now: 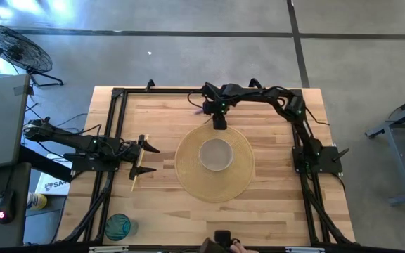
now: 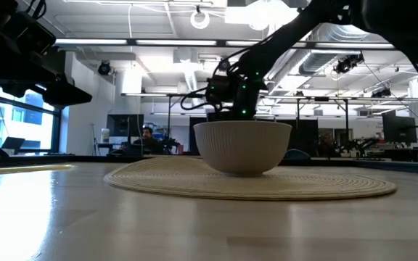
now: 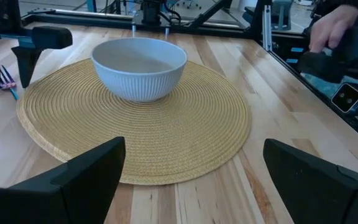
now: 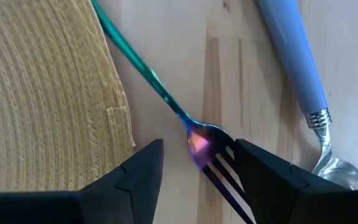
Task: Pick & Place Utensil
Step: Put the blue fork into the white bowl on the table placemat
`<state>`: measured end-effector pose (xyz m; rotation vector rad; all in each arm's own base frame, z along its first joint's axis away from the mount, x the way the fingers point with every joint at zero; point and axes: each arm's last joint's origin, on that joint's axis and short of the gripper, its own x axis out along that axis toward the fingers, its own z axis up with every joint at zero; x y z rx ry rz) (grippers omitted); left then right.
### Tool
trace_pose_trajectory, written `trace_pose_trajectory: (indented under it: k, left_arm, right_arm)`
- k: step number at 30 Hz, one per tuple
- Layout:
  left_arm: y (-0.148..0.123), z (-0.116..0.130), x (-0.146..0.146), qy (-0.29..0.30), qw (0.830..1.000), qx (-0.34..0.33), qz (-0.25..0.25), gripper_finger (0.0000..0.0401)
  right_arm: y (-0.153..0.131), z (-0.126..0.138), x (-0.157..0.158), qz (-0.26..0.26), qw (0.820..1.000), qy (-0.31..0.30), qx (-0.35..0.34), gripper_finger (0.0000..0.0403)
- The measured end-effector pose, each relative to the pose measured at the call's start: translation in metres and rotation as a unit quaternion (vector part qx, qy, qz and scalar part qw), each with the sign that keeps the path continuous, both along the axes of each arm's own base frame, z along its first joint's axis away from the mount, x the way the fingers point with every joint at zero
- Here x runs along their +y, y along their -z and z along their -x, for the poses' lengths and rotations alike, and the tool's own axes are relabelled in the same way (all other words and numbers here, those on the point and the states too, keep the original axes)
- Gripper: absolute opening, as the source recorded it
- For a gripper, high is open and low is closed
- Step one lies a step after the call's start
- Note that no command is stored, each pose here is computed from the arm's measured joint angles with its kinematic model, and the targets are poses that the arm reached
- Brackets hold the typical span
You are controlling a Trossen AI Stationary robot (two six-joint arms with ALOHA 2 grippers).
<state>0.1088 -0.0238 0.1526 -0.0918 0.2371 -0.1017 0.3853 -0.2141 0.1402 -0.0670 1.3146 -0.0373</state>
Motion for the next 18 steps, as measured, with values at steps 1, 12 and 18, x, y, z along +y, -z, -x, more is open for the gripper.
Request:
trace_pose_trajectory:
  k: [1, 12, 18]
  left_arm:
    - [0.0, 0.0, 0.0, 0.0, 1.0, 0.0, 0.0, 0.0378]
    - [0.0, 0.0, 0.0, 0.0, 1.0, 0.0, 0.0, 0.0378]
    - [0.0, 0.0, 0.0, 0.0, 1.0, 0.0, 0.0, 0.0378]
  right_arm:
    - [0.001, 0.001, 0.0, 0.002, 1.0, 0.005, 0.002, 0.0193]
    - [-0.005, 0.013, 0.0, 0.04, 0.996, 0.036, 0.072, 0.0189]
    - [-0.004, 0.025, 0.003, 0.053, 0.986, 0.047, 0.148, 0.0187]
